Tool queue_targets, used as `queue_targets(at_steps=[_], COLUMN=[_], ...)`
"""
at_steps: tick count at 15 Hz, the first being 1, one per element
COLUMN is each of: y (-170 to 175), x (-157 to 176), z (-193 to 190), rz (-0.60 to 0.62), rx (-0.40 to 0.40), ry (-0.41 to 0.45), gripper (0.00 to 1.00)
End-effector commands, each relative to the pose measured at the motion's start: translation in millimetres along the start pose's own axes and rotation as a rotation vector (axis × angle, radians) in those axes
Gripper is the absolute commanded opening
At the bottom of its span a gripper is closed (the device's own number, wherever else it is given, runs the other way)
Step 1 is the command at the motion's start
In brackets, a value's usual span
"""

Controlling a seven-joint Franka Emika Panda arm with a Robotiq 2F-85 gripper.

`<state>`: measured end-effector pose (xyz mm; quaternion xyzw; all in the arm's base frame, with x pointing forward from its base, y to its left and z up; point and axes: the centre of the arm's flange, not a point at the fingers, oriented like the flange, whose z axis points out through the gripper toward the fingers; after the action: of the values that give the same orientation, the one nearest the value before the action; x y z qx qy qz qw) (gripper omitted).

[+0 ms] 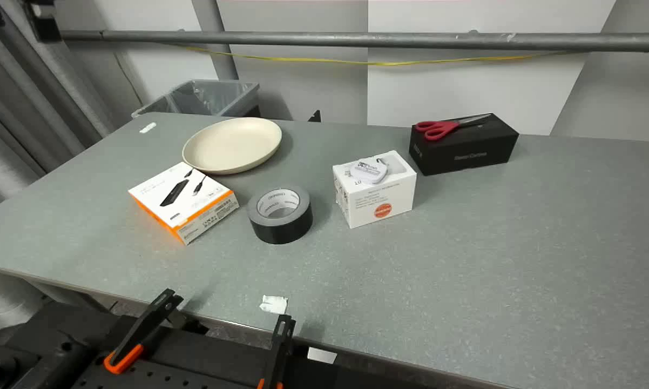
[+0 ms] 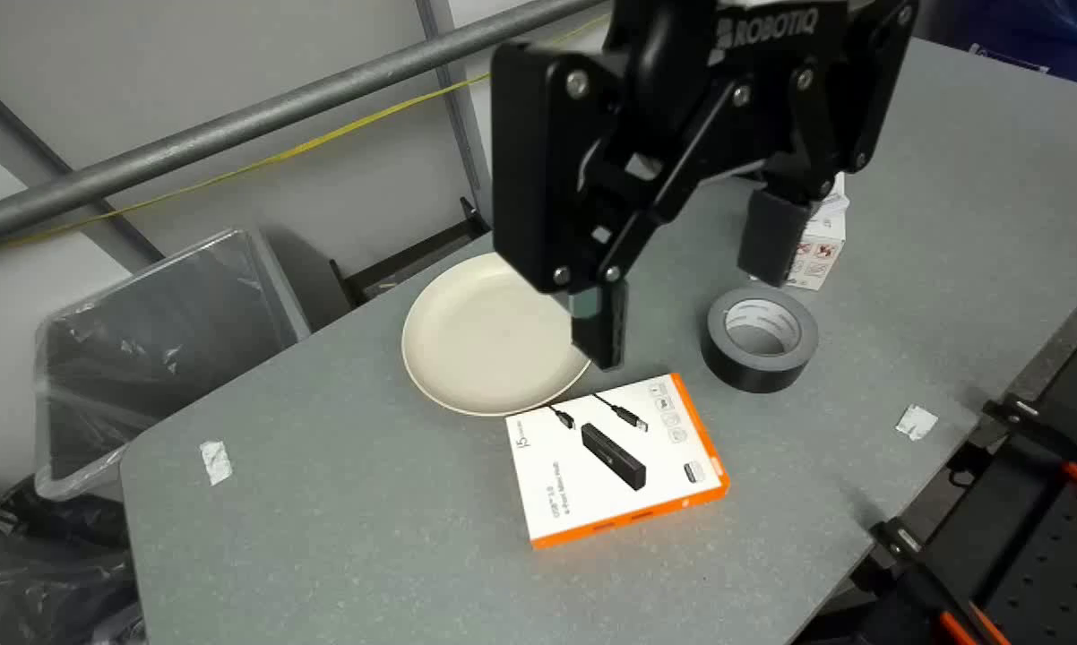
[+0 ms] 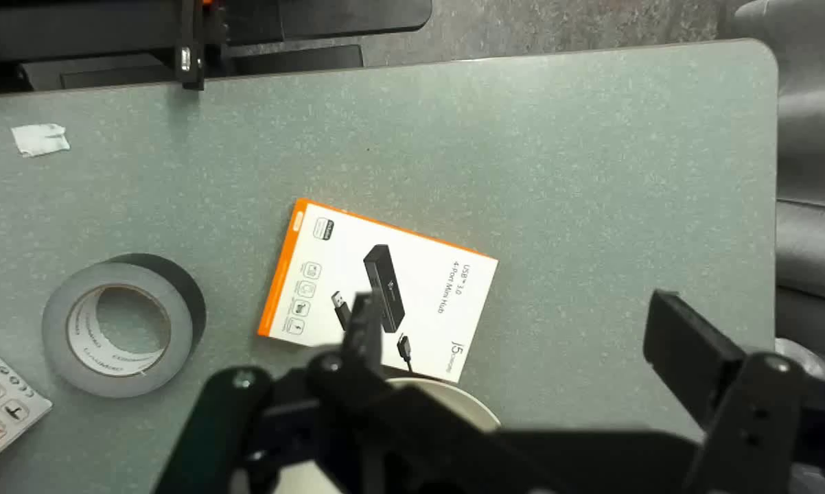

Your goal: Put the black tape on the plate

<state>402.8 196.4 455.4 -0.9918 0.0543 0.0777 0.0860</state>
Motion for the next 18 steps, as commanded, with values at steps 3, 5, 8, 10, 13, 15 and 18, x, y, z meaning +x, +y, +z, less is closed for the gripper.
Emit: queue_targets(at_steps=[3,5,8,10,13,15,18], y=[0,0,9,35,86,122,159], x=[0,0,6,17,35,47,56], z=[1,1,10,28,66,93,116], rz=[0.000,0.000,0.018,0.056,0.152,0.227,0.325], rx=[-0.001,-0.001,-0.018,-0.039,-0.086,-0.131,-0.128], ry=[-0.001,-0.001,0.026,0.046,0.104,0.152,0.148], gripper=[1.00,1.00,1.00,1.00,1.00,1.00,1.00])
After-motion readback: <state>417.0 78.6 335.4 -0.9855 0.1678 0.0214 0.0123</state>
